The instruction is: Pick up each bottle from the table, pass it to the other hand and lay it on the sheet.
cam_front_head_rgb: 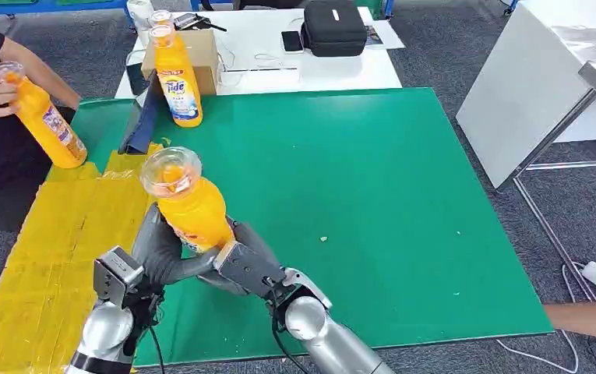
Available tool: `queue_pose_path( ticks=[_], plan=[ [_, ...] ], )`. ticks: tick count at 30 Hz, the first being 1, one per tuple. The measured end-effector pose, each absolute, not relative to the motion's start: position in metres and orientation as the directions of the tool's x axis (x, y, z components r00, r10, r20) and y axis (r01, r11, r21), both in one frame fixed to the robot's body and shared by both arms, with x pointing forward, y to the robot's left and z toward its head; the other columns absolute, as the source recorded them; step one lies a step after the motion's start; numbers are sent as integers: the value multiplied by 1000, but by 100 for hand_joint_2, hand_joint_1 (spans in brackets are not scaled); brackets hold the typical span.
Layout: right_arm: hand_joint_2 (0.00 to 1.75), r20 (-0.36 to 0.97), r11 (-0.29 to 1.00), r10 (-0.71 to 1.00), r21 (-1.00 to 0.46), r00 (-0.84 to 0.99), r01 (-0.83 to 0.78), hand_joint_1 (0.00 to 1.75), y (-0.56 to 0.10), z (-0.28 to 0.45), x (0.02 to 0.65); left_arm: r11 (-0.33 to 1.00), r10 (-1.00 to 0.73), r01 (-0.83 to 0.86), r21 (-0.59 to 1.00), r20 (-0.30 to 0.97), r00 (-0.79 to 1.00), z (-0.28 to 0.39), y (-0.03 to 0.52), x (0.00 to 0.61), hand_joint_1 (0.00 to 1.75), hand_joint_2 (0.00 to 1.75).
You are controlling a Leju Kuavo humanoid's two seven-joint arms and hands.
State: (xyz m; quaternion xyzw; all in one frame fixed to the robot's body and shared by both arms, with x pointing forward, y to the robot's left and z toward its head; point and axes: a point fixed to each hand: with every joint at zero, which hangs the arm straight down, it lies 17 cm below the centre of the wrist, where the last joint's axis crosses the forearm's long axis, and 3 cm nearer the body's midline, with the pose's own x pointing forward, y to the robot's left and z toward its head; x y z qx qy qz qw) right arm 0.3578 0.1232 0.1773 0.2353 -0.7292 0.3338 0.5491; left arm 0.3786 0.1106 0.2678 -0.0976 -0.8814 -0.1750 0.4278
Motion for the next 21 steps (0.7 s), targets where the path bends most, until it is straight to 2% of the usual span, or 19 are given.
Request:
queue_pose_path(
  ticks=[19, 20, 21],
  plan=[
    [175, 955, 660, 47, -249, -292, -709, 175, 120, 170, 360, 901, -40, 304, 308, 758, -651, 267, 105, 376, 175, 175],
    [175, 955, 661, 50, -252, -293, -707, 148, 120, 169, 360, 900, -40, 307, 311, 758, -651, 266, 104, 376, 175, 175],
    [175, 954, 663, 54, -255, -294, -704, 148, 118, 169, 361, 897, -41, 309, 315, 757, -652, 266, 103, 375, 175, 175]
  ],
)
